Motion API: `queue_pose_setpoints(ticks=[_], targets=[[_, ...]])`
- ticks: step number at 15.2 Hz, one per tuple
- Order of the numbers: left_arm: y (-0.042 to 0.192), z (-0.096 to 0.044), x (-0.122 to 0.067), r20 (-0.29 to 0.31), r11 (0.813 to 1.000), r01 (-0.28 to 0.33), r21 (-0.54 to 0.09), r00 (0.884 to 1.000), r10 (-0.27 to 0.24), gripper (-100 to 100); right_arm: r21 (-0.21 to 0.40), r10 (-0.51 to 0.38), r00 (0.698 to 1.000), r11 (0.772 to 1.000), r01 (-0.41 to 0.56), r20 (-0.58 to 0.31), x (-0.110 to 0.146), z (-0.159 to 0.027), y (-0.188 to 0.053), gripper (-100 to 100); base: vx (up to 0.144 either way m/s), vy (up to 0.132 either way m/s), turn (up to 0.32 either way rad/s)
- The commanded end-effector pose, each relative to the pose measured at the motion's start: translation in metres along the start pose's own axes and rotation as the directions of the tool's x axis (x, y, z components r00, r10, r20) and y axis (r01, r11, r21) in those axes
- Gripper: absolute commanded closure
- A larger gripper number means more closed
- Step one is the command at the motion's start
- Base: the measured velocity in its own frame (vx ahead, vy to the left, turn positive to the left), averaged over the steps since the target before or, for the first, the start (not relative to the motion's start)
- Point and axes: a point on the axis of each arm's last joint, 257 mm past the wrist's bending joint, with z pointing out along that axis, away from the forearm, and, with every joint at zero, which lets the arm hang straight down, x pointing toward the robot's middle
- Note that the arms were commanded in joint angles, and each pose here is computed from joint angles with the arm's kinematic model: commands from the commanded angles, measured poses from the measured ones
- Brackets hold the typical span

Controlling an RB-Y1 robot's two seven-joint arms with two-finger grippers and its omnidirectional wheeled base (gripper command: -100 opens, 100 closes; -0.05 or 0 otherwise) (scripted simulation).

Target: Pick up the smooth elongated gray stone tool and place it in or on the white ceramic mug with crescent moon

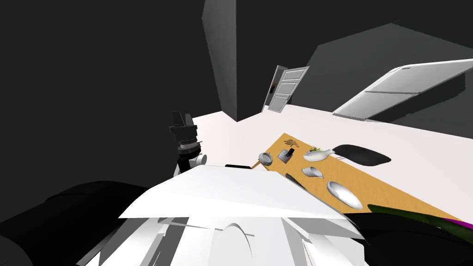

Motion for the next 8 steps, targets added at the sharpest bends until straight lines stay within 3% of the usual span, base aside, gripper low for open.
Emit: queue_pose_setpoints(ticks=[1,3,8], targets=[[0.0,0.0,0.0,0.0,1.0,0.0,0.0,1.0,0.0,0,0.009,-0.035,0.999,0.999,0.036,-0.04,0.015,-0.005,-0.01,-100,0.018,0.004,0.18],[0.0,0.0,0.0,0.0,1.0,0.0,0.0,1.0,0.0,0,0.017,-0.111,0.985,0.993,0.114,-0.129,0.046,-0.018,-0.027,-100,0.031,-0.001,0.275],[0.0,0.0,0.0,0.0,1.0,0.0,0.0,1.0,0.0,0,0.003,-0.185,0.96,0.982,0.19,-0.212,0.075,-0.029,-0.038,-100,0.035,-0.02,0.2]])
